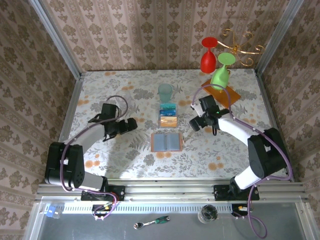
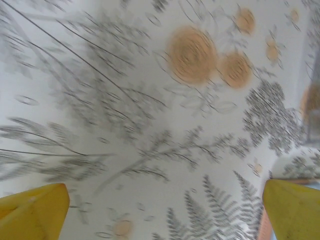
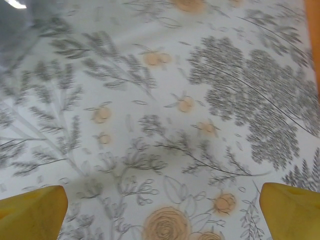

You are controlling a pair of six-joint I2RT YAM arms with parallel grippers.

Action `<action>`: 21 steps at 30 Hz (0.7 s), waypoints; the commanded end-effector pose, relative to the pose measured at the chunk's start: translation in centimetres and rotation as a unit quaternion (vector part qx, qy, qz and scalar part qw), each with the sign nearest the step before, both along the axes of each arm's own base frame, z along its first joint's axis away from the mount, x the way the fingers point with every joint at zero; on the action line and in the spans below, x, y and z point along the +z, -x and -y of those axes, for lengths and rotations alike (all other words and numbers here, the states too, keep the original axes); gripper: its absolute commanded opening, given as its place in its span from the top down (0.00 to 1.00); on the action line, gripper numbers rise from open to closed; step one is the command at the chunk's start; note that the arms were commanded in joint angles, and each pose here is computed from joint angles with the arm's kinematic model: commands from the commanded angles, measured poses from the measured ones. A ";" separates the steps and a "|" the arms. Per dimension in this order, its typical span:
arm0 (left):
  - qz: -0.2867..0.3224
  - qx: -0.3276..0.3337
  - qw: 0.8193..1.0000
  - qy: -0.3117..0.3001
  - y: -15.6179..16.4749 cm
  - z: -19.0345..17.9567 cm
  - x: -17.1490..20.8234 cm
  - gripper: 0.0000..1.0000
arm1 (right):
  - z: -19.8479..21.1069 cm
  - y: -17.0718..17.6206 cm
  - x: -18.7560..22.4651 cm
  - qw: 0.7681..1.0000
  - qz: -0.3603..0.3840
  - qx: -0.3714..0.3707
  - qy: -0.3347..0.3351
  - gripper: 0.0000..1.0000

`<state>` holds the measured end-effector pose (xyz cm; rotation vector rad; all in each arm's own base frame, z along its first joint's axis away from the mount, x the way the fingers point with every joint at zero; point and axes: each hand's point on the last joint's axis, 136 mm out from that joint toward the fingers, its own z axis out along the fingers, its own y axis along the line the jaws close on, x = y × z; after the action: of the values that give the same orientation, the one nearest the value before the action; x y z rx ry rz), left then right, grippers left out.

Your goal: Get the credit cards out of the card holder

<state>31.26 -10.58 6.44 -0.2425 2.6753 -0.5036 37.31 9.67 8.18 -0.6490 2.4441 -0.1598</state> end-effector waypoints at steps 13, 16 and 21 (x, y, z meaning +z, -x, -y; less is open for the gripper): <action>0.166 0.081 0.950 -0.252 -4.6 -12.0 5.2 0.00 | 9.9 -2.7 2.0 0.947 0.209 -0.219 -0.110 0.00; 0.208 0.075 0.933 -0.285 -5.2 -12.7 5.2 0.00 | 10.1 -3.0 3.1 0.935 0.252 -0.219 -0.122 0.00; 0.285 0.059 0.912 -0.289 -6.6 -12.6 4.6 0.00 | 10.6 -3.2 2.5 0.922 0.280 -0.227 -0.139 0.00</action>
<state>35.73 1.48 8.95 -0.1286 2.2640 0.2036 39.40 -0.07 8.60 0.0272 2.0912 -0.1505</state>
